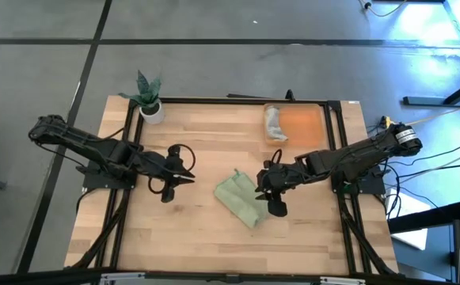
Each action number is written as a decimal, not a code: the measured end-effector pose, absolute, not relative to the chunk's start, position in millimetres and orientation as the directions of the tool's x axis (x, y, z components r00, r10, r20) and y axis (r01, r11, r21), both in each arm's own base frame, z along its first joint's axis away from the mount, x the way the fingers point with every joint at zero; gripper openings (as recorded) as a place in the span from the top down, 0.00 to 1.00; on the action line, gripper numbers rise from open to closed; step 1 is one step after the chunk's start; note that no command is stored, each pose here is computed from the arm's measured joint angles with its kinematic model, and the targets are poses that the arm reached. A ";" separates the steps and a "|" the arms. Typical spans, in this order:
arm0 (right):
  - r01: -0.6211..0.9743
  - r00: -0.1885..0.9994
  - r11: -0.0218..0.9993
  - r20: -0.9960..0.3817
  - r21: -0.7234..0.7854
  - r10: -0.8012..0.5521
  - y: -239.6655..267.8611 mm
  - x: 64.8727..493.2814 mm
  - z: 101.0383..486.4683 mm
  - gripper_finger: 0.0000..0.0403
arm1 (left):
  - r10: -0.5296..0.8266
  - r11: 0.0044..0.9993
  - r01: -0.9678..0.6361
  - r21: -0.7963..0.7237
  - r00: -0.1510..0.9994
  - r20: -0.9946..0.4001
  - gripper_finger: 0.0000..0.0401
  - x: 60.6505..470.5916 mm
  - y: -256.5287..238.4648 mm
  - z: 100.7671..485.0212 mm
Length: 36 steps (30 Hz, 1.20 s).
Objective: Roll microfiber towels into tight, uniform cylinder then place into a basket
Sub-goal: Roll the green microfiber towel
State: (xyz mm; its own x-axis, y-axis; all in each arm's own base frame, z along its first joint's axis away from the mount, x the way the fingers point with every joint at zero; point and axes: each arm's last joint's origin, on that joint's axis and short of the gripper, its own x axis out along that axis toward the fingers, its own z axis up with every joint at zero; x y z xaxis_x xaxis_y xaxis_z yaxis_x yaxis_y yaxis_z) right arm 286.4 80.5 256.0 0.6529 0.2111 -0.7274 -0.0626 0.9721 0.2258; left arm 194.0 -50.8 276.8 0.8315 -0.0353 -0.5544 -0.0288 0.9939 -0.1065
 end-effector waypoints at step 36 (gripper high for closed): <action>0.344 0.546 0.896 -0.836 0.281 0.053 144.2 365.6 181.1 0.69 | -0.333 0.833 0.551 -0.057 0.416 -0.847 0.84 254.4 -25.0 177.9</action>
State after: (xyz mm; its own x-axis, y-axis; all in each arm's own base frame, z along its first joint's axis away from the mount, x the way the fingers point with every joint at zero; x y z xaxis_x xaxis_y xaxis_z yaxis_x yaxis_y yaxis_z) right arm 365.6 144.2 181.1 0.5456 0.0532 -0.8364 0.3436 0.8960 0.2812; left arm 254.4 -25.0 177.9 0.4155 -0.3327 -0.8465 0.5510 0.8326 -0.0568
